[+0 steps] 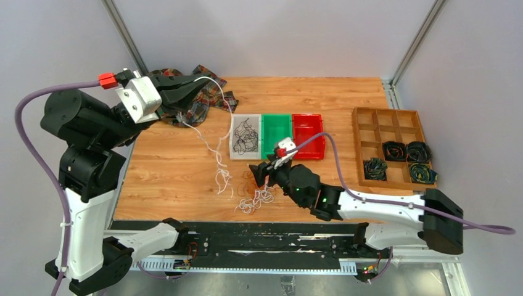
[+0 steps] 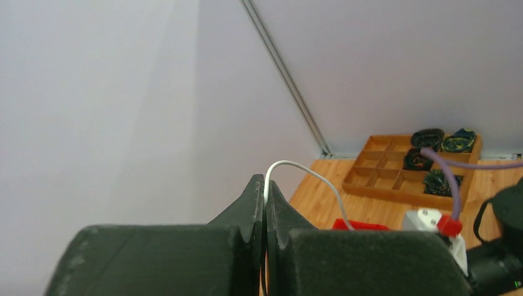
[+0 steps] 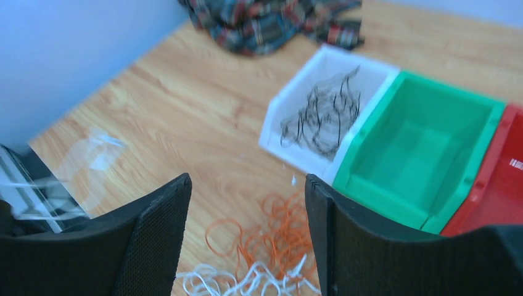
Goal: Untangle the cables
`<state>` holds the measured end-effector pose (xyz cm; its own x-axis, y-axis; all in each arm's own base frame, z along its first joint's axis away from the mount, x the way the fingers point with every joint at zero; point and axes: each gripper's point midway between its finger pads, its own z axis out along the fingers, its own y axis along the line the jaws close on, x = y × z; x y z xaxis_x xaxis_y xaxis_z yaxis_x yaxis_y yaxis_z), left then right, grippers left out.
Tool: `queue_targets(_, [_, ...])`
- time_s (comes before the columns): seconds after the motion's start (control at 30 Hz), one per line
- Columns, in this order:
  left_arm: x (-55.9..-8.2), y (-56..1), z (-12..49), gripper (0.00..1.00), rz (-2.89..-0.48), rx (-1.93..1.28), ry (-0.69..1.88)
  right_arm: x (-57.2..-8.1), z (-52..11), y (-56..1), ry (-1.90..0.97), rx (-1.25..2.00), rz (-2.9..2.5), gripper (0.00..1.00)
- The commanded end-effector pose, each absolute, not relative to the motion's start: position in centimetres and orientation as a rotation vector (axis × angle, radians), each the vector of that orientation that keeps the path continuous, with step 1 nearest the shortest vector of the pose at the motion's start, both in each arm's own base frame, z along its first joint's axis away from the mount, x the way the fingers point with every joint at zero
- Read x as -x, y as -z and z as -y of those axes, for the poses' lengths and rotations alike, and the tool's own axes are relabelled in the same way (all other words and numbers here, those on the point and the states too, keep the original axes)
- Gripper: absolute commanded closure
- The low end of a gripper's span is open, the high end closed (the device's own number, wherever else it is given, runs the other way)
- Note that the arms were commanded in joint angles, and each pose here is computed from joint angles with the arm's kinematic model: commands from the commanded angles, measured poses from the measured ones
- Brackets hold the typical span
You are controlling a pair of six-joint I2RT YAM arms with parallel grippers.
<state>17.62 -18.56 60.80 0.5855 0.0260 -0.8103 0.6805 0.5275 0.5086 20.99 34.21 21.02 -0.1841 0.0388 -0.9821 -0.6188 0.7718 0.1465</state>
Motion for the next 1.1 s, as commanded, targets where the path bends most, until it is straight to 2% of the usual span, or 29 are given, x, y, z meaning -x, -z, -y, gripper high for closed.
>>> queue_targets(0.0, [-17.4,-60.6,19.1,0.99,-0.849,-0.956,0.486,-21.8,-32.3,-27.9,-0.610,0.422,-1.524,0.31])
queue_targets(0.27, [-17.9,-57.5,19.4,0.99,-0.859,-1.089,0.407,-19.9,-28.6,-36.1,-0.651,0.441,-1.363,0.30])
queue_targets(0.5, [-16.8,-55.6,19.9,1.00,-0.789,-1.225,0.372,-19.2,-27.2,-40.4,-0.651,0.478,-1.325,0.30])
queue_targets(0.83, [-16.3,-53.4,19.7,1.00,-0.765,-1.304,0.326,-14.2,-29.4,-46.2,-0.940,0.662,-1.169,0.25])
queue_targets(1.07, [-15.9,-52.3,19.8,1.00,-0.746,-1.337,0.322,-12.4,-33.0,-46.4,-1.096,0.765,-1.172,0.23])
